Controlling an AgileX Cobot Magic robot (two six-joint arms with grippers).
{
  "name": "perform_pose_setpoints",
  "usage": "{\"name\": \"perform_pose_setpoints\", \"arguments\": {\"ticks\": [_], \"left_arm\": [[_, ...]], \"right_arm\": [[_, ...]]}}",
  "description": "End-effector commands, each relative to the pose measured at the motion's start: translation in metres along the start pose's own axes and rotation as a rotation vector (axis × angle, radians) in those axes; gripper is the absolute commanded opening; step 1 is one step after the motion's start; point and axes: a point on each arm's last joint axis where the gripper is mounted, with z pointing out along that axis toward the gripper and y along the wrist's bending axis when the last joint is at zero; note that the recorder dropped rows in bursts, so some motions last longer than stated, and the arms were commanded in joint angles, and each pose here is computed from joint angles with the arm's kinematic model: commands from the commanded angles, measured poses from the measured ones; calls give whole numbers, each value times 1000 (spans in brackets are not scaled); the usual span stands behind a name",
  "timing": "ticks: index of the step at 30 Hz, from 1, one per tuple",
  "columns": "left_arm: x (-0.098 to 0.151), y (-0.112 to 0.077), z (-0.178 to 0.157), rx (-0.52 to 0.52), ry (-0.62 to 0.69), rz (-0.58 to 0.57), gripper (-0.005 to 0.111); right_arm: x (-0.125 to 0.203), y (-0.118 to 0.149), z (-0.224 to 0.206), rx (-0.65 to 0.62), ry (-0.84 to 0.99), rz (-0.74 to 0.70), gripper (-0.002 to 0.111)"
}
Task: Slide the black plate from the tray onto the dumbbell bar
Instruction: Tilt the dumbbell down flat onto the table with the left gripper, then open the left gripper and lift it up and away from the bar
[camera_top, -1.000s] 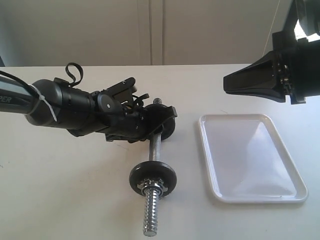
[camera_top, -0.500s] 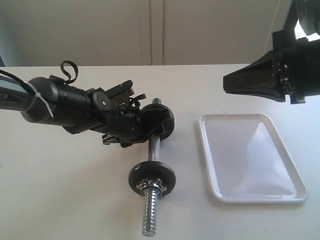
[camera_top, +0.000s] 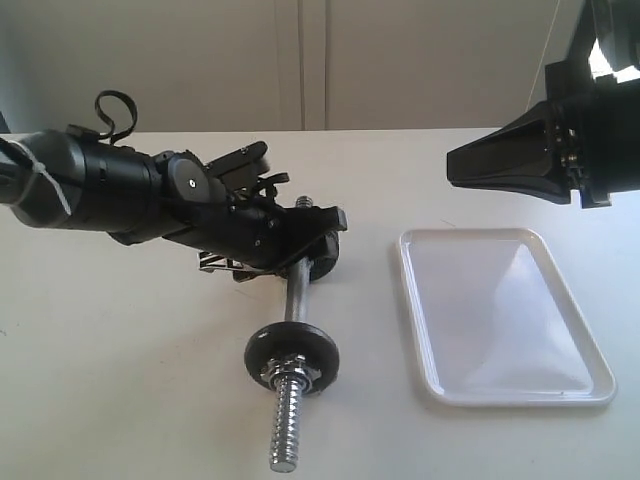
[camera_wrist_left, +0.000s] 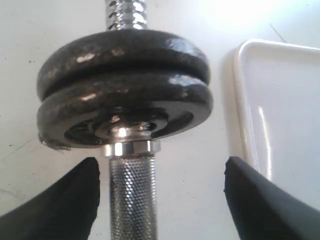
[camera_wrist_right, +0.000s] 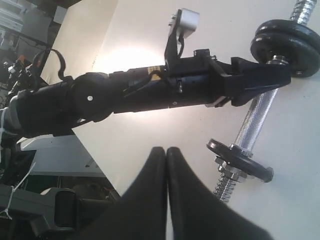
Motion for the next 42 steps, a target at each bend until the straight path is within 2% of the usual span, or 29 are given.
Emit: {"name": "perform_pose_setpoints", "arguments": {"ticks": [1,5,8,12,16,26,30,32,35,42], "left_arm": [[-3,-4,-10,11,8,31,73],[-5,1,-10,-9,12,85,73],[-12,11,-13,-29,23,66,73],[-12,16,-15,-39,65,58,73],[-14,12,-24,-25,66,69,73],[-19,-5,-69,4,76,220,73],[-18,-8,-99,-28,121,346,72],[-16,-9,-119,-53,145,401,67],[-14,-11,-151,-86,158,453,50],[-8,-18,-228,-87,68,514,2]], "right_arm": [[1,2,-1,-12,-9,-11,0],[-1,3,-1,-26,-25,-4,0],[-1,4,-1,-29,-27,-2,0],[-1,4,-1,-29,-27,-2,0],[-1,4,-1,-29,-28,-10,0],[-1,3,-1,-26,-25,-30,0],[0,3,-1,-23,-23,-69,0],[0,3,-1,-23,-23,-93,0],[0,3,-1,-18,-19,-138,0],[4,5,-3,-4,-5,-218,0]]}}
